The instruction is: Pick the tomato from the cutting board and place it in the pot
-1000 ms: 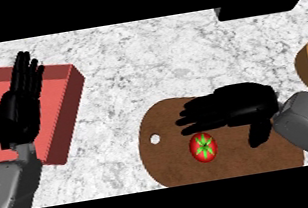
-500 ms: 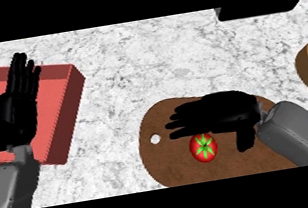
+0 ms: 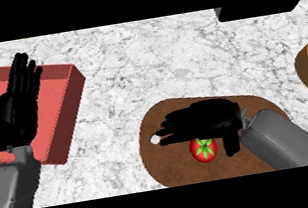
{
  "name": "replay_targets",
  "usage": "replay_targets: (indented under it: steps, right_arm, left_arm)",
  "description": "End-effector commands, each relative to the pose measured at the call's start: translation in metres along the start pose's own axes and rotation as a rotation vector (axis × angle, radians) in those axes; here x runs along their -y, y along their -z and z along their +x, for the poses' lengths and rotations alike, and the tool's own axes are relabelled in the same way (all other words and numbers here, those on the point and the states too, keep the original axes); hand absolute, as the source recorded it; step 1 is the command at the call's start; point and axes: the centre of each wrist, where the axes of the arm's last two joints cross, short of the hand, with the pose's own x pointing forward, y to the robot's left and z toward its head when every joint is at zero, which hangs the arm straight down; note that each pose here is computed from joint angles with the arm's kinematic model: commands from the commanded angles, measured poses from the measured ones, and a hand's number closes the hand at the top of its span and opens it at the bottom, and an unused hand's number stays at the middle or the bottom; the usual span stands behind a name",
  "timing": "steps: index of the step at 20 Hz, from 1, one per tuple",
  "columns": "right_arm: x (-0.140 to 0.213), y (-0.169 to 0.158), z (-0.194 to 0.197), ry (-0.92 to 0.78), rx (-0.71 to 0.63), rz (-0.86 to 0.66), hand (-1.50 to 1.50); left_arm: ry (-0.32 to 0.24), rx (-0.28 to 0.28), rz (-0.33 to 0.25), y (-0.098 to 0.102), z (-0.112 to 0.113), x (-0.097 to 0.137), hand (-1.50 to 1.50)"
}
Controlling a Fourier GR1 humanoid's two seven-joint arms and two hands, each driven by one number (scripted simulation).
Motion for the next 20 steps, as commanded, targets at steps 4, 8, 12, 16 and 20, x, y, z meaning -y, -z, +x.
replay_targets:
  steps: [4,8,12,16,20]
  right_arm:
    - [-0.029,0.012,0.005,0.001,0.123,0.059,1.5]
    - [-0.033,0.033,0.03,-0.064,0.218,0.007,1.5]
    - [-0.046,0.031,0.04,-0.078,0.229,-0.007,1.5]
    - [-0.046,0.026,0.027,-0.096,0.197,-0.014,1.5]
    - [-0.018,-0.002,0.032,-0.178,0.143,-0.148,1.5]
  left_arm:
    - [0.02,0.011,0.012,0.0,-0.002,0.0,0.0]
    - [0.011,0.016,0.019,0.0,-0.011,0.0,0.0]
    - [-0.015,0.006,0.022,0.006,-0.002,0.015,0.0]
    - [0.012,0.0,-0.001,0.007,0.011,0.001,0.0]
    - [0.003,0.009,0.037,0.01,0.004,0.005,0.0]
